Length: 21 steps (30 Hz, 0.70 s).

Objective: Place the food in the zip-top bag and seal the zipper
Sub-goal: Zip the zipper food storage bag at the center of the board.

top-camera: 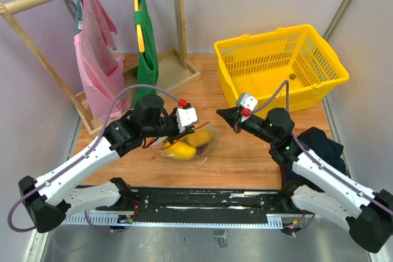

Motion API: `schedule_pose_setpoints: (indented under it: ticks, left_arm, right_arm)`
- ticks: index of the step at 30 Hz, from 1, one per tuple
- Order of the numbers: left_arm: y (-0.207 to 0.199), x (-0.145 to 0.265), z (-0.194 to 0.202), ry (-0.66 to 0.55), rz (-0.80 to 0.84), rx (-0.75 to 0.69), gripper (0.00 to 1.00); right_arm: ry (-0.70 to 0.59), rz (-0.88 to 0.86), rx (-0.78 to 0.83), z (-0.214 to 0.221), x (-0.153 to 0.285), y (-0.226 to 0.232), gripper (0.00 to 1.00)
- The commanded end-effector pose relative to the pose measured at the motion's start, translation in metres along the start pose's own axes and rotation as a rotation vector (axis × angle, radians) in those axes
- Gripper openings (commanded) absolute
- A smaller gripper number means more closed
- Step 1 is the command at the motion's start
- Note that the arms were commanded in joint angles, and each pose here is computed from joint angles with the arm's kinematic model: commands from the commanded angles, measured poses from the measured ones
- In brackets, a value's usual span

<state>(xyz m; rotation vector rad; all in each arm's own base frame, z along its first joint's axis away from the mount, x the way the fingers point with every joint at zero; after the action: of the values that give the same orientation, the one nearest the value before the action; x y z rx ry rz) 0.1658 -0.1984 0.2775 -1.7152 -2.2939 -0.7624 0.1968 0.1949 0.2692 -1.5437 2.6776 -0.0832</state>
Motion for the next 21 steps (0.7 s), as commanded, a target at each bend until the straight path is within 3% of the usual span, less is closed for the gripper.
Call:
schedule_pose_setpoints:
  ticks: [1, 4, 7, 10, 14, 21]
  left_arm:
    - [0.003, 0.01, -0.009, -0.037, -0.033, -0.014, 0.0]
    - [0.002, 0.008, -0.01, -0.046, -0.018, -0.013, 0.0]
    - [0.002, 0.006, -0.01, -0.046, -0.007, -0.011, 0.0]
    - [0.001, 0.005, -0.009, -0.045, 0.005, -0.008, 0.0]
    - [0.001, 0.003, -0.01, -0.049, 0.018, -0.007, 0.0]
    - [0.001, 0.003, -0.009, -0.055, 0.028, -0.004, 0.0]
  right_arm:
    - [-0.03, 0.058, 0.02, -0.007, 0.006, -0.005, 0.0]
    - [-0.056, -0.104, 0.057, -0.011, 0.001, 0.007, 0.02]
    - [-0.065, -0.252, 0.083, -0.015, -0.002, 0.019, 0.43]
    - [-0.068, -0.359, 0.095, -0.017, -0.005, 0.026, 0.63]
    - [-0.064, -0.466, 0.094, -0.019, -0.014, 0.031, 0.71]
    - [-0.036, -0.579, 0.062, -0.017, -0.029, 0.035, 0.71]
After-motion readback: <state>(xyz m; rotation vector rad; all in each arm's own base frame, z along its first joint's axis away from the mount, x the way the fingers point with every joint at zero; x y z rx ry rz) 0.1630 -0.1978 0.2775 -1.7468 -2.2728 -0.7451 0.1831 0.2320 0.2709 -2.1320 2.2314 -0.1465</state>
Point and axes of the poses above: each gripper's point midway between its finger pads, its own x axis back along the fingers, its own y axis along the line the jaws close on, z = x × y, the point moved 8 cm from there along x, back along the fingers, and after that the axes turned 7 degrees about -x, right-handed, at the moved point
